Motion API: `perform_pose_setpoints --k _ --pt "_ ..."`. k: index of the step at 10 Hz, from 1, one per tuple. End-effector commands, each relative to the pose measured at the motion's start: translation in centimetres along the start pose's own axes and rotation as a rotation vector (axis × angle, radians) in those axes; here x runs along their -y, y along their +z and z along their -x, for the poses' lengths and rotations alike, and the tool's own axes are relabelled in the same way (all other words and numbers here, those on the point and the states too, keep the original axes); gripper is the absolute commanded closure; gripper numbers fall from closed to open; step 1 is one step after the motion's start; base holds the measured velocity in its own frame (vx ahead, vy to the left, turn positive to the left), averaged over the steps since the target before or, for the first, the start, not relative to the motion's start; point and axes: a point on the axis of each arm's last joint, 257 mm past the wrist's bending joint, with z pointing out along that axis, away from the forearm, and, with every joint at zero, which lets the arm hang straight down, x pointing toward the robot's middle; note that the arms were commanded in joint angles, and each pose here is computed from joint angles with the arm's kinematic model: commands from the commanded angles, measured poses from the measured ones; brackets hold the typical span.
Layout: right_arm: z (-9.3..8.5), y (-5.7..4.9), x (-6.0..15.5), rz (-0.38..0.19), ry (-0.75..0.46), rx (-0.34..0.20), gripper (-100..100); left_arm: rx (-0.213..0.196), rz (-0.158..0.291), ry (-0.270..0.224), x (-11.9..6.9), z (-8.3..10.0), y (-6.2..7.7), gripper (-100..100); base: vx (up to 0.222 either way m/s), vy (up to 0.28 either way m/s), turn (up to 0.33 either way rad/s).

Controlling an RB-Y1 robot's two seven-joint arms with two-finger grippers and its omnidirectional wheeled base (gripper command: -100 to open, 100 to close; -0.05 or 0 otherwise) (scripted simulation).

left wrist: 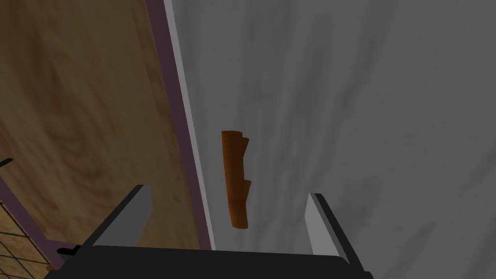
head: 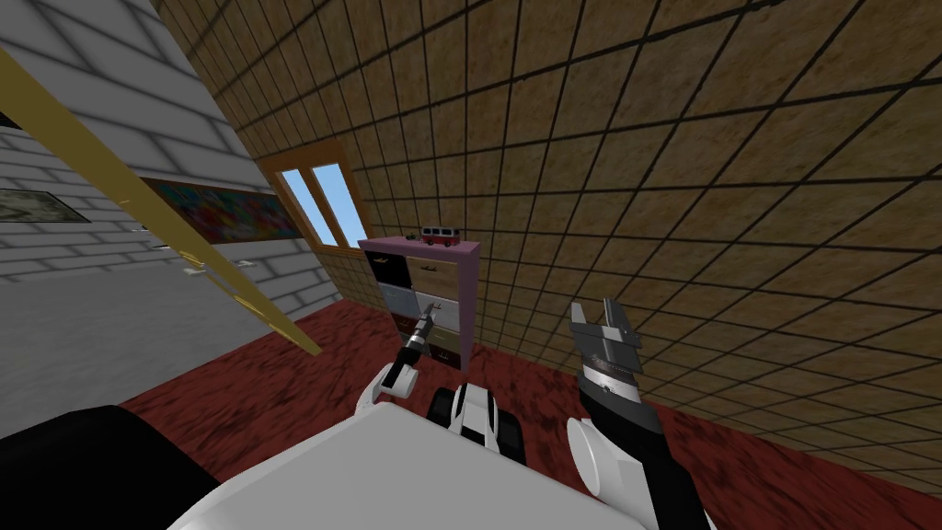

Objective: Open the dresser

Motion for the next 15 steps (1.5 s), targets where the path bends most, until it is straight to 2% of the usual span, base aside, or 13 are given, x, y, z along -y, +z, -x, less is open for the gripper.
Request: perform_pose_setpoints --k 1,5,8,9,10,11,13,14,15 --pt "0.0 0.0 0.0 0.0 0.0 0.0 0 0.018 0.004 -0.049 0.3 -1.2 0.5 -100 -0.019 -0.028 -0.002" --pt "0.0 0.0 0.0 0.0 0.0 0.0 0 0.047 0.004 -0.116 0.3 -2.8 0.6 -100 -0.002 -0.004 0.0" --pt "0.0 0.0 0.0 0.0 0.0 0.0 0 0.045 0.004 -0.107 1.2 -2.4 1.4 -100 0.058 0.002 -0.006" --pt "0.0 0.0 0.0 0.0 0.0 0.0 0 0.045 0.002 -0.107 1.0 -2.4 1.3 -100 0.049 0.004 -0.001" --pt "0.0 0.0 0.0 0.0 0.0 0.0 0 0.043 0.004 -0.108 0.4 -2.6 0.7 100 -0.06 0.011 0.014" --pt "0.0 0.0 0.0 0.0 0.0 0.0 0 0.044 0.006 -0.108 0.6 -2.6 0.9 100 -0.039 0.006 0.001" --pt "0.0 0.0 0.0 0.0 0.0 0.0 0 0.038 -0.001 -0.111 0.4 0.1 -1.0 100 0.029 -0.099 0.075" --pt "0.0 0.0 0.0 0.0 0.0 0.0 0 0.034 -0.001 -0.106 0.5 0.3 -1.0 100 0.032 -0.101 0.091" --pt "0.0 0.0 0.0 0.0 0.0 0.0 0 0.028 -0.005 -0.109 0.5 1.5 -1.9 100 0.037 -0.091 0.068"
